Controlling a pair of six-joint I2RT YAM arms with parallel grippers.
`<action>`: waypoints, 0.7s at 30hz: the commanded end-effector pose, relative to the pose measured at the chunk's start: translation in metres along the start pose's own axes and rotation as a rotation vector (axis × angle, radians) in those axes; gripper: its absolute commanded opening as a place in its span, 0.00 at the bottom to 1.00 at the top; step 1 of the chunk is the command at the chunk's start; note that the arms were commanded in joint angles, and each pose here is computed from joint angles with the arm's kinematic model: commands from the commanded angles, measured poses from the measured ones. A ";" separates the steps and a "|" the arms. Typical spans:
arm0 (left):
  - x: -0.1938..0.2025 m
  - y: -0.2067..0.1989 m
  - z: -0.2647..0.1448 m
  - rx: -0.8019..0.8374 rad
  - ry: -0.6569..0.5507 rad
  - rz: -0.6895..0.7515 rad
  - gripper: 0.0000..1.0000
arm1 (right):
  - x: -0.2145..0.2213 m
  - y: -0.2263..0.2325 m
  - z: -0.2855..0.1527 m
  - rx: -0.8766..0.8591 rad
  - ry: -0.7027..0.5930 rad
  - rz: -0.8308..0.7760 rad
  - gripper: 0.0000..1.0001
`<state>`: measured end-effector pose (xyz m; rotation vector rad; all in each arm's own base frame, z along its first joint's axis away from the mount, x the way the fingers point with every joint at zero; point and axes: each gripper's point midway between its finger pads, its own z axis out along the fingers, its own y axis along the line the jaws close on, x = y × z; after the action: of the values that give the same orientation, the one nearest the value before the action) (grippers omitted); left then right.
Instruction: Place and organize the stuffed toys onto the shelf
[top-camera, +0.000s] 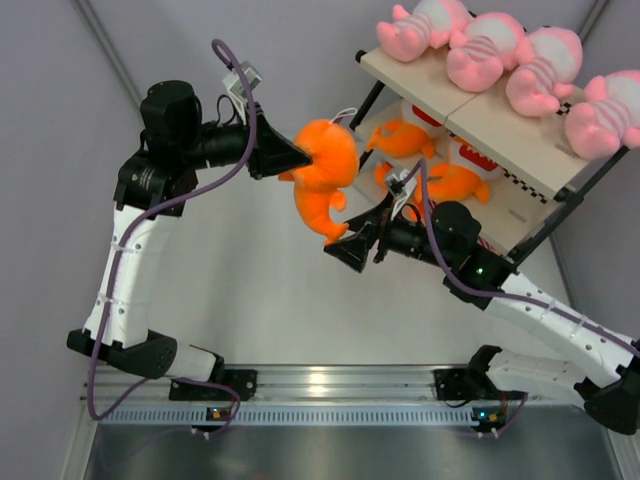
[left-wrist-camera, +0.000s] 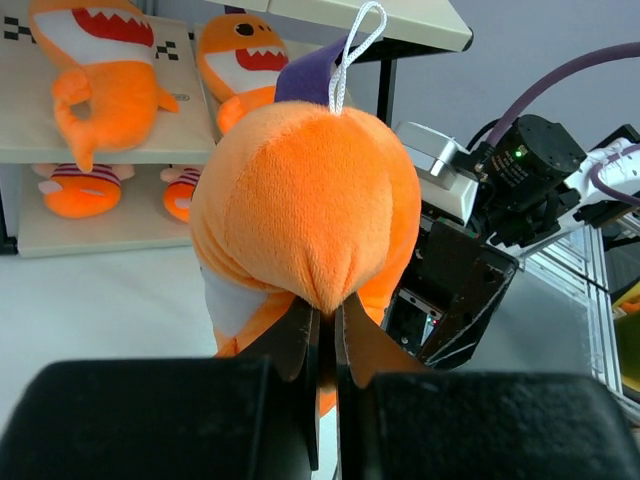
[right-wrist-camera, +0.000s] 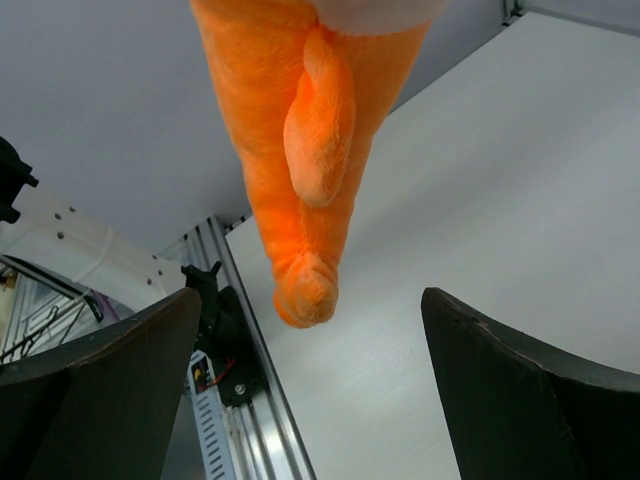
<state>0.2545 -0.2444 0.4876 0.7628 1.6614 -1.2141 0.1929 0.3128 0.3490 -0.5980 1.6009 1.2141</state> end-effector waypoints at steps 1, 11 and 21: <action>-0.015 -0.028 -0.012 0.065 -0.036 0.055 0.00 | -0.047 0.016 0.001 -0.014 -0.161 -0.061 0.92; -0.018 -0.035 -0.013 0.097 -0.034 0.058 0.00 | -0.038 0.013 0.036 -0.079 -0.187 0.015 0.50; 0.001 0.007 -0.008 -0.068 -0.022 0.075 0.76 | -0.056 -0.024 -0.032 0.274 -0.180 -0.110 0.00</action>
<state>0.2509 -0.2425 0.4876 0.7898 1.6357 -1.1937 0.2175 0.3001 0.3652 -0.4105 1.5435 1.1064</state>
